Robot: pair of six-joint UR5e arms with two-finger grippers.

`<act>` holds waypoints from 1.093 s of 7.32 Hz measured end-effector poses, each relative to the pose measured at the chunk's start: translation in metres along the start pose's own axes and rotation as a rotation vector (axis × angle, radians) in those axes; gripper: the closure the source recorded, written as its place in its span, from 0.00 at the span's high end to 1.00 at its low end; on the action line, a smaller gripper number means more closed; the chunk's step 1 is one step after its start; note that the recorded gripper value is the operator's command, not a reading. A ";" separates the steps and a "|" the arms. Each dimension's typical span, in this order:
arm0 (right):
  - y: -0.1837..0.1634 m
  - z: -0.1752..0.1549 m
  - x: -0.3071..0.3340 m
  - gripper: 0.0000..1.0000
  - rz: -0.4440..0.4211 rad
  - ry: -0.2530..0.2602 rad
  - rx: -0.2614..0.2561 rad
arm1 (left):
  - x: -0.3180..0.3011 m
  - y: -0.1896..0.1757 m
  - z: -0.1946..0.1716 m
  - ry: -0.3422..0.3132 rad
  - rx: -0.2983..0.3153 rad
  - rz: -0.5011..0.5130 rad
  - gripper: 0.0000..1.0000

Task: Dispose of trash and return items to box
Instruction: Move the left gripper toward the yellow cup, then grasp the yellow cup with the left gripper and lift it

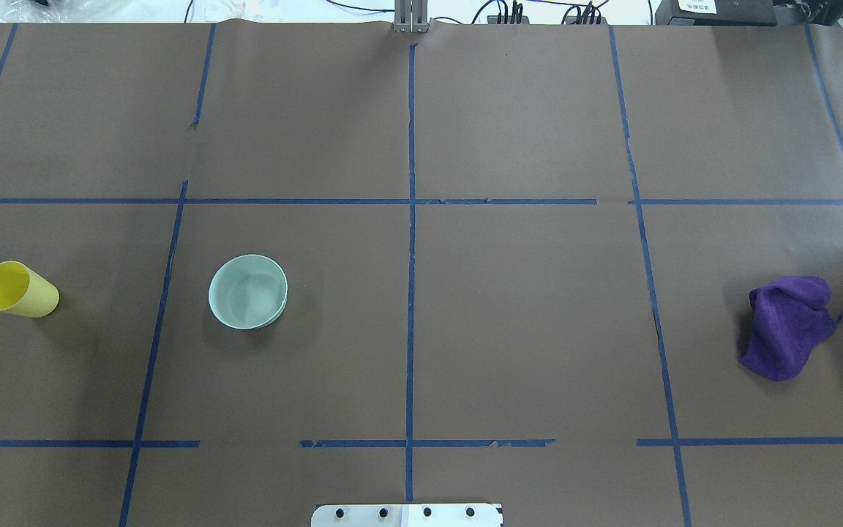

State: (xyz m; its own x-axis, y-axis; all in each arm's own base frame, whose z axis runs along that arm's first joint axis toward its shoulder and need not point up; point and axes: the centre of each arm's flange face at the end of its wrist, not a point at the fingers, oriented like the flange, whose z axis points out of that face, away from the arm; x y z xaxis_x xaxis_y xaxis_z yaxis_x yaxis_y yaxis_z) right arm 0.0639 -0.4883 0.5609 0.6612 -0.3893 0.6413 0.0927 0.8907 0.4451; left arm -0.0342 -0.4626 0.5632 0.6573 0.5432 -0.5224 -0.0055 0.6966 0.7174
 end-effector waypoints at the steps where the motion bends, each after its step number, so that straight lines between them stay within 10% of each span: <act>1: -0.003 0.004 -0.004 1.00 -0.002 -0.003 -0.001 | 0.019 0.014 0.022 -0.021 -0.017 -0.110 0.98; 4: -0.002 0.010 -0.008 1.00 0.003 -0.005 -0.002 | 0.094 0.060 0.071 -0.016 -0.021 -0.368 0.72; 8: 0.001 0.011 -0.007 1.00 0.010 -0.007 -0.004 | 0.144 0.082 0.106 0.019 -0.092 -0.459 0.60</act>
State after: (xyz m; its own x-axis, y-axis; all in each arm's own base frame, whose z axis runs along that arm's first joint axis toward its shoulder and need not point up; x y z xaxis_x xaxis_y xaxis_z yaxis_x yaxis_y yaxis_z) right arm 0.0506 -0.4874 0.5636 0.6571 -0.3821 0.6498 0.0895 0.8955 0.4360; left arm 0.1399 -0.3773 0.5960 0.5935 0.1773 -0.7851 0.2151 0.9050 0.3670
